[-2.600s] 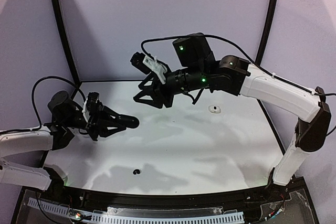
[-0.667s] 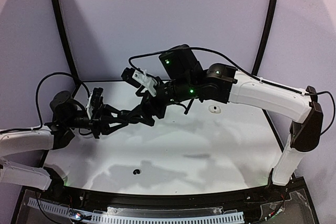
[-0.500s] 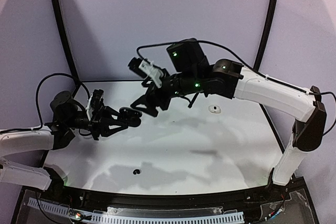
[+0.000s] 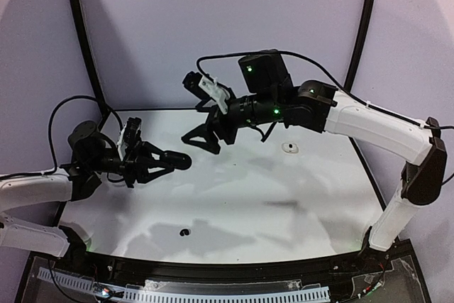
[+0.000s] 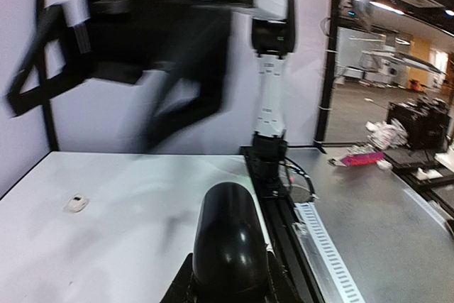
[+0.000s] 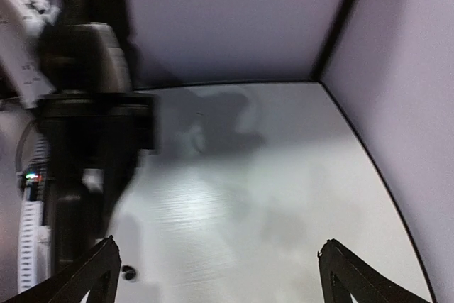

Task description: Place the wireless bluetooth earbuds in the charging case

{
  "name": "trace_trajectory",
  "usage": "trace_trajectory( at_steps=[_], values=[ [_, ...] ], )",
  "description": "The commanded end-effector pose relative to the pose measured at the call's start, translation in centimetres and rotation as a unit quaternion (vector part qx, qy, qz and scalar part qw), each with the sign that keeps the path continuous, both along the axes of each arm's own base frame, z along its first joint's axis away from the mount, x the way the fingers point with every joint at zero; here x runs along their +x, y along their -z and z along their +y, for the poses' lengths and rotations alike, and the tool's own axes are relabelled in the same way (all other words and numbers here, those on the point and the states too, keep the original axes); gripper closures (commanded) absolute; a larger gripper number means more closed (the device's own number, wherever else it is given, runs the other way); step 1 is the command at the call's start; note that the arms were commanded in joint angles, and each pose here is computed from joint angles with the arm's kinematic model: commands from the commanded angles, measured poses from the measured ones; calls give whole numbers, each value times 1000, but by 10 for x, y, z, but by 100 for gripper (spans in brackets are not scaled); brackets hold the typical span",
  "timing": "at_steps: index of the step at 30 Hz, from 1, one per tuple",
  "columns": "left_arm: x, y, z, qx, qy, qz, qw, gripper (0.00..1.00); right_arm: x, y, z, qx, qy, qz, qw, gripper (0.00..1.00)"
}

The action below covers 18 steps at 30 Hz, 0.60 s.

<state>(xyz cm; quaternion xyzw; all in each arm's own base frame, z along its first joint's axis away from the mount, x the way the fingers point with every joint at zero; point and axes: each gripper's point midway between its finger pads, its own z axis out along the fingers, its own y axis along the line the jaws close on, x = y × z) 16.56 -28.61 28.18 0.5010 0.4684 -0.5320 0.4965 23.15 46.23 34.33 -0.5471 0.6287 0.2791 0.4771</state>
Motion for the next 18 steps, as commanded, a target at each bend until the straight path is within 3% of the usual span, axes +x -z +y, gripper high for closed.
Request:
trace_trajectory(
  at_steps=[1, 5, 11, 15, 16, 18],
  values=[
    [14, -8, -1, 0, -39, -3, 999, 99, -67, -11, 23, 28, -146, -4, 989, 2],
    [4, -12, 1, -4, -19, -42, 999, 99, -71, 28, 27, -38, -151, 31, 987, 8],
    [-2, -14, 1, -8, 0, -59, 998, 99, -64, 29, 25, -36, -141, 50, 988, 25],
    [-2, -14, 1, -10, 0, -62, 998, 99, -63, 37, 20, -42, -134, 68, 988, 62],
    [-2, -15, 1, -11, 0, -63, 998, 99, -63, 36, 20, -41, -134, 68, 988, 68],
    [-2, -16, 1, -12, -2, -63, 998, 99, -64, 37, 20, -40, -134, 69, 988, 69]
  ],
)
